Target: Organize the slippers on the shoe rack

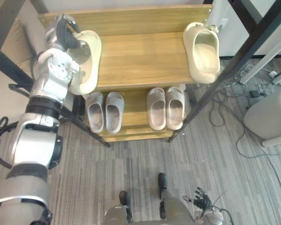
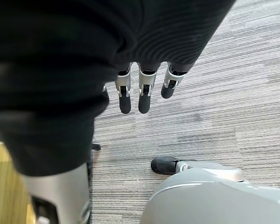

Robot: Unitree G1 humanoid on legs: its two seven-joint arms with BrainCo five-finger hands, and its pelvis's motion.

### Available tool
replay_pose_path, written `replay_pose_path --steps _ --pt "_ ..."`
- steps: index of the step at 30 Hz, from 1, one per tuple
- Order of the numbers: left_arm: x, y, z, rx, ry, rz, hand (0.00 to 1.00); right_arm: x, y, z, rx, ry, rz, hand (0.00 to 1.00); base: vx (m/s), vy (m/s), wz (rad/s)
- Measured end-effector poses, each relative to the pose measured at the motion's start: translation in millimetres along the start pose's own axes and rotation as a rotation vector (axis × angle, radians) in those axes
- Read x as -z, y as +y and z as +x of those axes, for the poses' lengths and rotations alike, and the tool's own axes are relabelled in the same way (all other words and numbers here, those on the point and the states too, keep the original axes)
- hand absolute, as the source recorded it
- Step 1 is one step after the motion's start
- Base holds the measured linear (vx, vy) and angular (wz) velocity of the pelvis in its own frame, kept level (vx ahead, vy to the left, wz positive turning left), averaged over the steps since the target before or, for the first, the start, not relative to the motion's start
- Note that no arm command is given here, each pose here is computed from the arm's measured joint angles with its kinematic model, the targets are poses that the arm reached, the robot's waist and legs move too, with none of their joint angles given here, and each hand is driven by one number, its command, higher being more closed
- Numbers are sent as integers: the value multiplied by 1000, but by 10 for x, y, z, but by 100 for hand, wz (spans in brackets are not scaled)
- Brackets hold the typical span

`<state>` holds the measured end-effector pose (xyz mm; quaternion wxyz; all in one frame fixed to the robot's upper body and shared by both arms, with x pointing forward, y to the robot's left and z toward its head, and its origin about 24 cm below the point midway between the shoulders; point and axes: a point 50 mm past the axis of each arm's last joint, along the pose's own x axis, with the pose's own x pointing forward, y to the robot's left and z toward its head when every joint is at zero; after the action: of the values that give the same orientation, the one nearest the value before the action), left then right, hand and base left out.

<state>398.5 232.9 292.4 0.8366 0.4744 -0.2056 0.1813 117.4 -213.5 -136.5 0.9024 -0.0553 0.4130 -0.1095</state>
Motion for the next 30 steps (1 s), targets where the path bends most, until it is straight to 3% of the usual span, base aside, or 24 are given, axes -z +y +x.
replay_pose_path --steps 10,22,30 --pt "-127 -39 29 0 -27 -27 100 7 -1 -1 1 4 1 0 2 2 -1" --pt "-386 -310 -11 30 -89 -67 100 -8 13 16 9 16 25 0 -16 12 -7" --pt "-843 -497 -27 53 -199 -130 100 -71 19 19 50 -8 97 0 -12 22 -18"
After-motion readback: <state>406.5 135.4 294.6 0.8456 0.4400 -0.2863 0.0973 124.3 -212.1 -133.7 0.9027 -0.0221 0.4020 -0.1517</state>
